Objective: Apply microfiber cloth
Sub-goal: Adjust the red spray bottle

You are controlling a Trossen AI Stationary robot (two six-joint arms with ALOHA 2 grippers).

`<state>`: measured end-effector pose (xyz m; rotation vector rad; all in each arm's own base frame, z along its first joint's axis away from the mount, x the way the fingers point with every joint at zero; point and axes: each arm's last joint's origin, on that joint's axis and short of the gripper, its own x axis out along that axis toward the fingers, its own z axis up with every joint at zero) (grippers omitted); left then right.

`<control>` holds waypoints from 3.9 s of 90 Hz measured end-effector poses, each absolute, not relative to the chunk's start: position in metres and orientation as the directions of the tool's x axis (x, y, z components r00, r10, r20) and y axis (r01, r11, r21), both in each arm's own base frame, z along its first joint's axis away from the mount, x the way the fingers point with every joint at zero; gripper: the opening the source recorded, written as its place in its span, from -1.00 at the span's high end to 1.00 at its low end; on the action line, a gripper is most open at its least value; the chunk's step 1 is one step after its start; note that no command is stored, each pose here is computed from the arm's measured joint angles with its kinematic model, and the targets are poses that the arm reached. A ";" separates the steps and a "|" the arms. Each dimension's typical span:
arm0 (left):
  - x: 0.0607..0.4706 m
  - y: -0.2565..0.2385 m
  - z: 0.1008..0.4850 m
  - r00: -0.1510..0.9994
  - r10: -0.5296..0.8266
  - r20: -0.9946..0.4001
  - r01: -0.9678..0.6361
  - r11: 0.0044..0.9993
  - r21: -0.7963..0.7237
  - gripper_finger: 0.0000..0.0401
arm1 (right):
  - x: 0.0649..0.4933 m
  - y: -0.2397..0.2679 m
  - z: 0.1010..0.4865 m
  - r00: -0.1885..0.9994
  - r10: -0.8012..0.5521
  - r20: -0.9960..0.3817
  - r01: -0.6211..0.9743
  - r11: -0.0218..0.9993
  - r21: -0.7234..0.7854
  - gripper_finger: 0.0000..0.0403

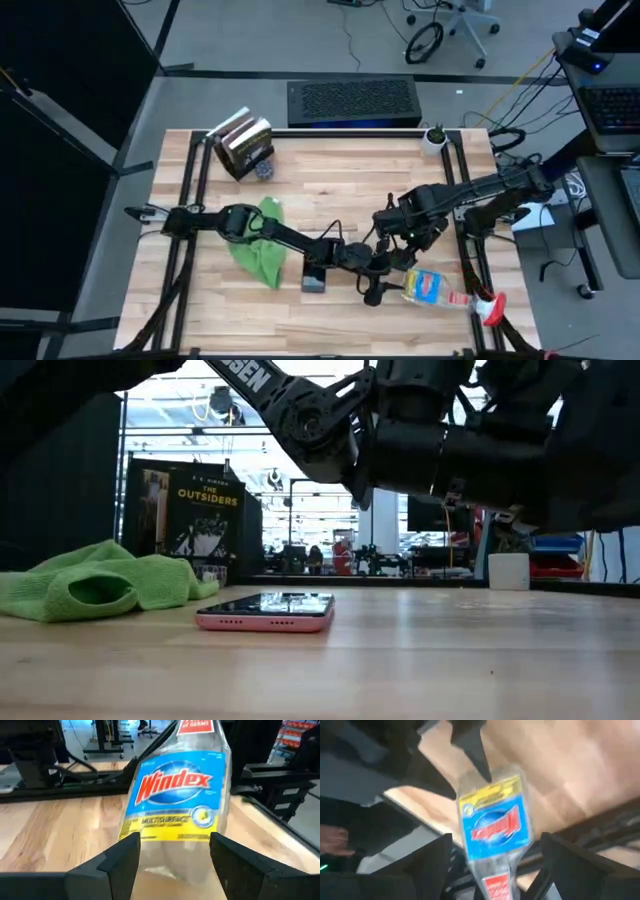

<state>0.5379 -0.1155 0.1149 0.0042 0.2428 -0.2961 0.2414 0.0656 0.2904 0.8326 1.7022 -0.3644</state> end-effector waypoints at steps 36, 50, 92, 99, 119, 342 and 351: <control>0.538 -0.113 0.116 0.926 -0.292 -0.240 0.293 0.956 -0.034 -0.10 | 0.221 0.119 0.350 0.000 0.265 -0.964 0.615 0.760 0.209 -0.42; 0.539 -0.114 0.123 0.930 -0.296 -0.219 0.298 0.954 -0.024 -0.10 | 0.204 0.153 0.363 0.045 0.286 -0.957 0.629 0.736 0.249 -0.42; 0.534 -0.111 0.125 0.896 -0.287 -0.339 0.291 0.956 -0.042 -0.10 | 0.162 0.205 0.356 0.142 0.079 -0.987 0.711 0.686 0.157 -0.42; 0.530 -0.110 0.139 0.882 -0.278 -0.380 0.293 0.956 -0.020 -0.10 | 0.160 0.212 0.347 0.131 0.030 -0.991 0.663 0.741 0.110 -0.42; 0.510 -0.108 0.202 0.858 -0.252 -0.448 0.317 0.945 0.076 -0.10 | 0.155 0.229 0.321 0.108 -0.018 -0.994 0.640 0.766 0.056 -0.42; 0.556 -0.116 0.178 0.767 -0.227 -0.600 0.318 0.947 0.048 -0.10 | 0.098 0.284 0.271 0.259 -0.211 -0.942 0.639 0.769 0.003 -0.42; 0.553 -0.117 0.156 0.694 -0.224 -0.685 0.333 0.942 0.030 -0.10 | 0.098 0.284 0.271 0.258 -0.210 -0.943 0.654 0.756 0.011 -0.42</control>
